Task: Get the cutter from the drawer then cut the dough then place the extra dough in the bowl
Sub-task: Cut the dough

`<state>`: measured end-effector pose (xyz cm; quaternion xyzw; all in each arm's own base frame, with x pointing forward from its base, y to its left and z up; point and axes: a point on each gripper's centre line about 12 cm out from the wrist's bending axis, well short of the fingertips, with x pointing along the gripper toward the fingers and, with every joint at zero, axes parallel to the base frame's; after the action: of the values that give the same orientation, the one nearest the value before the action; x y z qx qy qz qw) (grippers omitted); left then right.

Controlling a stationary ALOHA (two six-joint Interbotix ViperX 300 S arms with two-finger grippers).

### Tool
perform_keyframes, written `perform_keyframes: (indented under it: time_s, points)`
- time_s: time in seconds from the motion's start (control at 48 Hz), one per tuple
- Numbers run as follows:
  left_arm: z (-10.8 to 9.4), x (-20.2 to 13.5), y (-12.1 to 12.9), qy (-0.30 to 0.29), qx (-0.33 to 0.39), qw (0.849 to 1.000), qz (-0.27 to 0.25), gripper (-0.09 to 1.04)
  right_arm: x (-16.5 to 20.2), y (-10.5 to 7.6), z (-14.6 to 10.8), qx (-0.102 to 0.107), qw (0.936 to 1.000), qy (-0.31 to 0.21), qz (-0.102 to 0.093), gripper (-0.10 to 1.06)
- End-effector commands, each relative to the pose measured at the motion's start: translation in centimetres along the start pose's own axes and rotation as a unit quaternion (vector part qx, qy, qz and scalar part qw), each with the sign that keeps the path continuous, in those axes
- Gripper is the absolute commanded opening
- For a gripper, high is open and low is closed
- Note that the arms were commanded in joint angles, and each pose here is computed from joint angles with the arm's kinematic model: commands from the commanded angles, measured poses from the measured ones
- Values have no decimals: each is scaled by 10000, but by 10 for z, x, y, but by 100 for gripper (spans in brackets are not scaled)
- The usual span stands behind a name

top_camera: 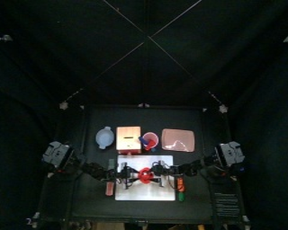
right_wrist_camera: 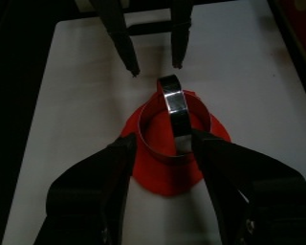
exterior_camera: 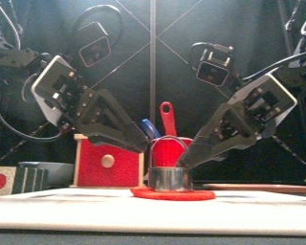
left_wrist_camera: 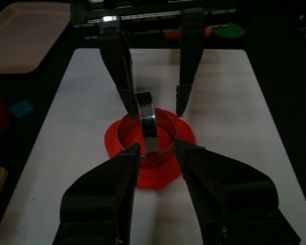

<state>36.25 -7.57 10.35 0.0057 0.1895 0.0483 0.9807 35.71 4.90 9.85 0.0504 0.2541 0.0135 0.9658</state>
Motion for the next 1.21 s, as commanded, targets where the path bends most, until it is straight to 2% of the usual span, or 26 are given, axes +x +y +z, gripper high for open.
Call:
perform_keyframes:
  time_s: [0.021,0.688,1.208]
  points:
    - [10,1,0,-147,-70,9999,12,75,-4,-1,12,36,9999,-162,2,84]
    - [7,3,1,-90,-61,9999,23,75,-5,-10,28,-80,9992,-383,-10,84]
    - [-4,15,4,209,-117,9997,89,74,-6,-7,35,-124,9988,-480,39,84]
